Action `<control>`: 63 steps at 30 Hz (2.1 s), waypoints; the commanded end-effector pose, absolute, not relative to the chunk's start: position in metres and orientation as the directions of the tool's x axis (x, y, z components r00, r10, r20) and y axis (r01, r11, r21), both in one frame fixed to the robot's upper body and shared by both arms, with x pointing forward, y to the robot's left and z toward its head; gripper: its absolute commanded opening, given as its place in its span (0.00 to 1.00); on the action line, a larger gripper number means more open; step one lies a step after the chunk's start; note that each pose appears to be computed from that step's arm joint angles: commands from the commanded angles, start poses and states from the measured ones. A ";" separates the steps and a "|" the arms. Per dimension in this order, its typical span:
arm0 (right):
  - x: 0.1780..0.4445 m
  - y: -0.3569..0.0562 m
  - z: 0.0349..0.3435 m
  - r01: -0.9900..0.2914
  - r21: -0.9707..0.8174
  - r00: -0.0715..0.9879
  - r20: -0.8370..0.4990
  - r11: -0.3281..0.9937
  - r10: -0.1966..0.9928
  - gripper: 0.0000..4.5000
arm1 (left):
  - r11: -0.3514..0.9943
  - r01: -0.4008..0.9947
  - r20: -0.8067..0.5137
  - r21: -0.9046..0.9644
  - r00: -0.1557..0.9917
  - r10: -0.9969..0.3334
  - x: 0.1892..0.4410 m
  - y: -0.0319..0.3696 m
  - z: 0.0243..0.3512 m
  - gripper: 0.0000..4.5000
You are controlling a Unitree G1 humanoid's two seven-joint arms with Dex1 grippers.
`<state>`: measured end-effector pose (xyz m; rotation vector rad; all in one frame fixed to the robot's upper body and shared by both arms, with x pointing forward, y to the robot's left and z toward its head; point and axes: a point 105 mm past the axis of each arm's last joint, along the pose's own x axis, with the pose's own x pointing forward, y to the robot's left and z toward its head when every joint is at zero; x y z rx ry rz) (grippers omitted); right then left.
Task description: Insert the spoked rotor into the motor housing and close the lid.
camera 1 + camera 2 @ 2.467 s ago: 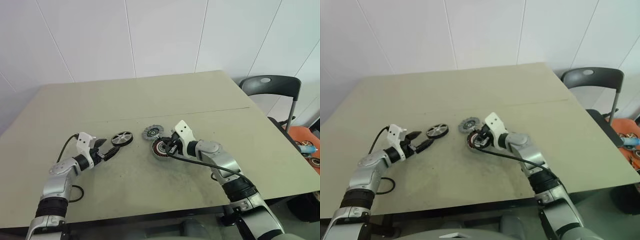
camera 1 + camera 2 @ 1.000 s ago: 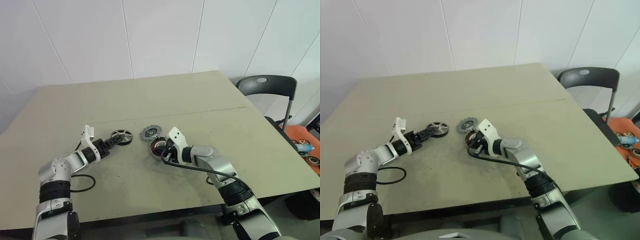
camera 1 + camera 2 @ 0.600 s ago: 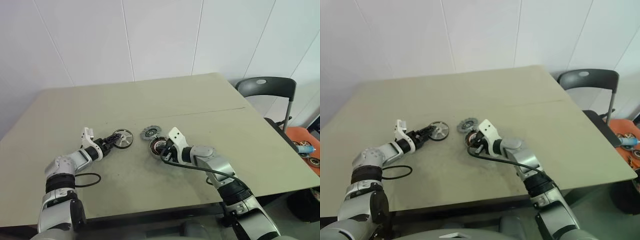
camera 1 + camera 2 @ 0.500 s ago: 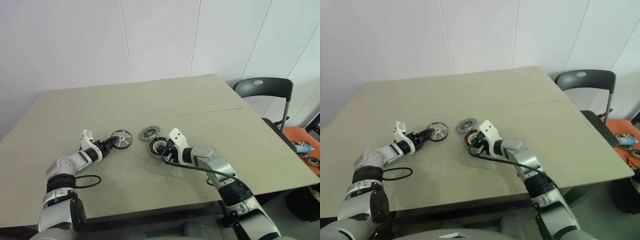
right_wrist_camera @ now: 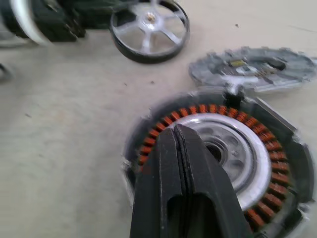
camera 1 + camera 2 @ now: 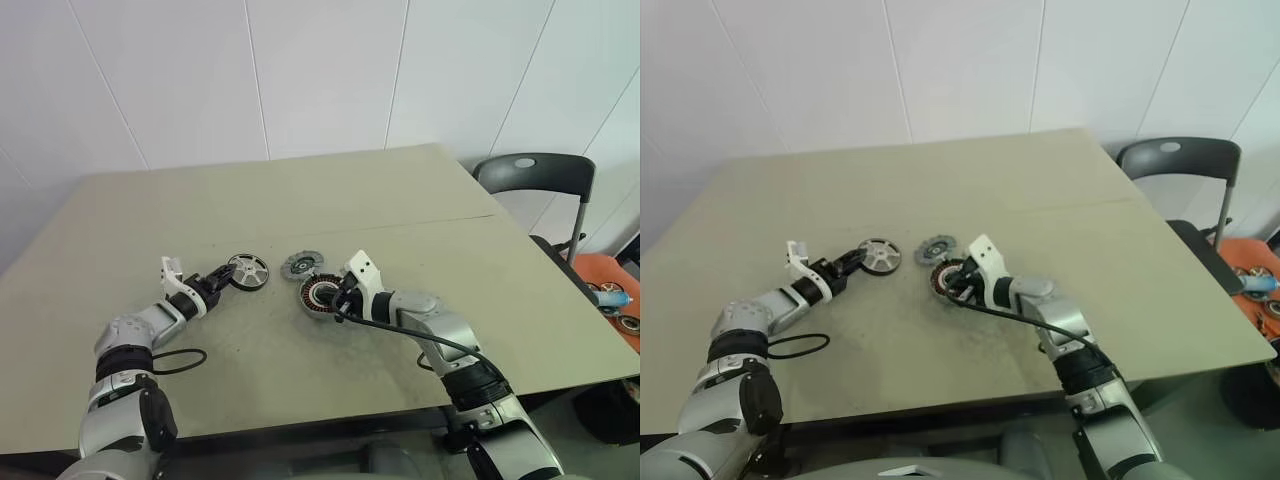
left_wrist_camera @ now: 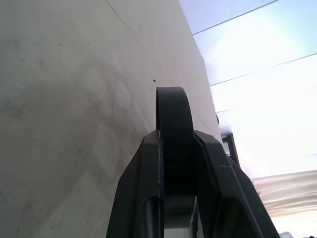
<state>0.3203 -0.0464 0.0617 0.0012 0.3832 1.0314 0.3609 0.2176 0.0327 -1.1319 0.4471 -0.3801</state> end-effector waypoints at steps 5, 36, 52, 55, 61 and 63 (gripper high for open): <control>0.311 -0.060 0.089 -0.875 0.146 0.422 -0.239 0.462 0.875 0.00 | 0.304 0.202 -0.056 -0.931 0.743 -0.667 0.354 0.186 0.046 0.17; 0.310 -0.102 0.081 -0.818 0.115 0.507 -0.319 0.564 0.801 0.00 | 0.019 0.281 0.139 -0.959 0.532 -0.836 0.341 0.097 0.083 0.17; 0.310 -0.105 0.081 -0.803 0.113 0.529 -0.317 0.585 0.787 0.00 | 0.006 0.243 0.126 -0.970 0.522 -0.844 0.339 0.083 0.081 0.17; 0.310 -0.105 0.081 -0.801 0.111 0.532 -0.317 0.588 0.785 0.00 | 0.005 0.241 0.125 -0.970 0.522 -0.844 0.339 0.082 0.081 0.17; 0.310 -0.105 0.081 -0.799 0.113 0.535 -0.315 0.590 0.784 0.00 | 0.008 0.242 0.124 -0.970 0.523 -0.844 0.340 0.082 0.083 0.32; 0.310 -0.105 0.080 -0.798 0.114 0.537 -0.315 0.592 0.783 0.00 | 0.013 0.243 0.120 -0.970 0.524 -0.843 0.340 0.082 0.083 0.45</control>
